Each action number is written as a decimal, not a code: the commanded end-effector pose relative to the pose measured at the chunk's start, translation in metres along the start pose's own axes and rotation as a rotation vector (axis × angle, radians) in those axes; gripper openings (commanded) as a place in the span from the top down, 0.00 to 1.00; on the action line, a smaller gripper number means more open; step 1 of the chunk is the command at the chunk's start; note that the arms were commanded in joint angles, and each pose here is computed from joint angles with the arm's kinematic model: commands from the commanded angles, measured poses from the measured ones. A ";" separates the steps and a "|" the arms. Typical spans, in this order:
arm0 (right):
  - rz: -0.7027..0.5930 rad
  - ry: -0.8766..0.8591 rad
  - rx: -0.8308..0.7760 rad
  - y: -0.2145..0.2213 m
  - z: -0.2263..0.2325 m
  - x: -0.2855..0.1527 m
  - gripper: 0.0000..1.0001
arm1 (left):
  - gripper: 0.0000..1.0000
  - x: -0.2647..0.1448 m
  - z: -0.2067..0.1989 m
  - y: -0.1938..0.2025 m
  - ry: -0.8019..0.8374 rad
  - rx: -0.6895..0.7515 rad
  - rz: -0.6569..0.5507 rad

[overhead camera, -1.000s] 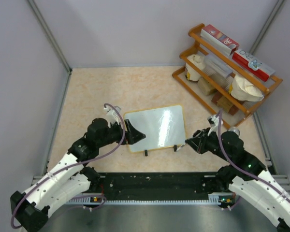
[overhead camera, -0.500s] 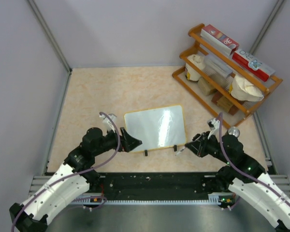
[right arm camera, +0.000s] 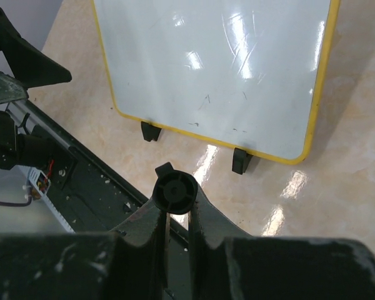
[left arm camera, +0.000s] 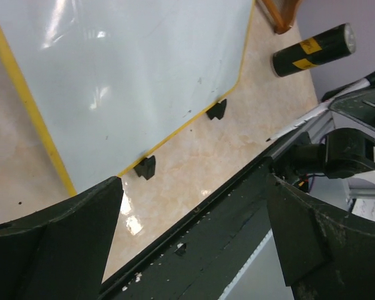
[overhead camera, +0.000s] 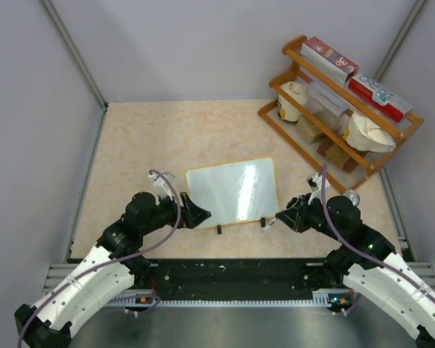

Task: Write a sentence on the whiteboard
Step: Pick up the whiteboard from the whiteboard stand.

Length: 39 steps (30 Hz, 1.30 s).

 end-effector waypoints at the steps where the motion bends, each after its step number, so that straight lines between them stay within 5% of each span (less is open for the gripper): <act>1: -0.052 -0.035 -0.035 -0.024 0.016 -0.001 1.00 | 0.01 -0.001 0.008 -0.011 -0.120 0.031 -0.028; 14: -0.041 -0.163 -0.032 -0.040 0.039 0.020 1.00 | 0.03 0.011 0.033 -0.048 -0.276 0.045 0.018; 22: -0.044 -0.200 -0.032 -0.055 0.047 0.029 1.00 | 0.03 0.009 0.069 -0.062 -0.136 -0.045 -0.038; 30: -0.059 -0.310 0.038 -0.080 0.044 0.042 1.00 | 0.04 0.015 0.078 -0.083 0.036 0.064 -0.159; 39: -0.079 -0.335 0.047 -0.104 0.038 0.054 1.00 | 0.06 0.035 0.101 -0.081 0.078 0.087 -0.154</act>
Point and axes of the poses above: each gripper's point midway between its finger pads, its own x axis out along the fingers, its own z axis along the line the jaws close on, y = z × x, the point moved 7 cm from there along -x, back along the fingers, and after that the axes turned 5 degrees about x, right-handed, at the moved point
